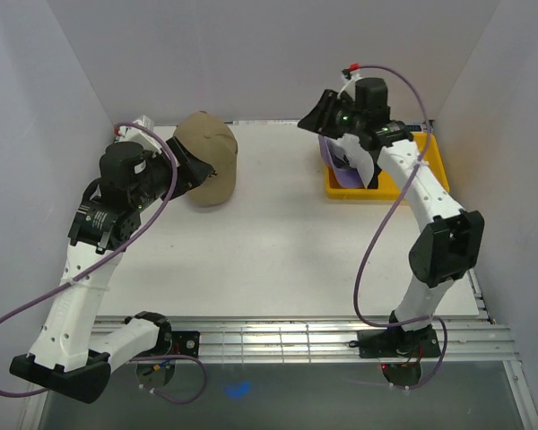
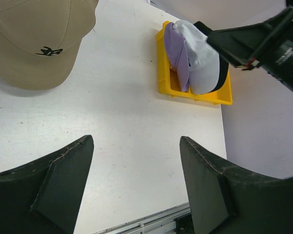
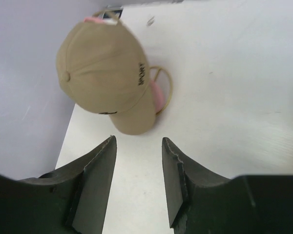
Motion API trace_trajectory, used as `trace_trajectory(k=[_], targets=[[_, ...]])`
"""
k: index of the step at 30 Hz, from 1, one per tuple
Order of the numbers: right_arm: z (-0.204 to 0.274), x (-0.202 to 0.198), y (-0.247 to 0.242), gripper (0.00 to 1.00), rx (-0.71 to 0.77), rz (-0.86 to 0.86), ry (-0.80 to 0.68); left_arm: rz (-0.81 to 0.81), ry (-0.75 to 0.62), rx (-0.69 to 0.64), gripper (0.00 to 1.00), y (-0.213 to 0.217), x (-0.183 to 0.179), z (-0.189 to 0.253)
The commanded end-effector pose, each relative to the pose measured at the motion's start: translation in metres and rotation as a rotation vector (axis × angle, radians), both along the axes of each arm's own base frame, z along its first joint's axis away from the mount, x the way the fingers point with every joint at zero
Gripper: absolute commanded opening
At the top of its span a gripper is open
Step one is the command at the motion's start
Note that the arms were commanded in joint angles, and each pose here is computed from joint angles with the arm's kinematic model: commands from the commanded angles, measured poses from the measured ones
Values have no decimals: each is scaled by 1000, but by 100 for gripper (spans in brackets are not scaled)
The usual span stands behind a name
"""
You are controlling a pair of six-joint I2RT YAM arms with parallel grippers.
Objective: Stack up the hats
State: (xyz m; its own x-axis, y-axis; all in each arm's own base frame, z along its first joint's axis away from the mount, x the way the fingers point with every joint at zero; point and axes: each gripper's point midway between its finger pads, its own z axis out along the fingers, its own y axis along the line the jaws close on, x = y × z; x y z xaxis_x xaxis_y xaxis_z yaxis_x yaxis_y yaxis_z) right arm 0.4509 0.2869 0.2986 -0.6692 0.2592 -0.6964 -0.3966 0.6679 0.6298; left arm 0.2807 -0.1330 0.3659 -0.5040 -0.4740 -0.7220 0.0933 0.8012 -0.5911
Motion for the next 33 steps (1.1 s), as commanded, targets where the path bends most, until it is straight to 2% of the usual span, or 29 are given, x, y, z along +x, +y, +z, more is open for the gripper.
trace_trajectory(k=[1, 6, 12, 15, 33], targets=[[26, -1, -67, 49, -74, -88, -46, -20, -37, -24, 81, -3, -4, 10], [34, 11, -155, 49, -118, -267, -44, -26, -36, -30, 81, -5, -4, 9], [2, 18, -237, 45, -97, -403, 73, -29, -32, -27, 82, -5, -5, 6], [-16, 20, -251, 45, -100, -423, 115, -27, -30, -25, 81, -5, -4, 4], [-95, 25, -262, 46, -177, -429, 254, -33, -15, -29, 81, -7, -1, 0]])
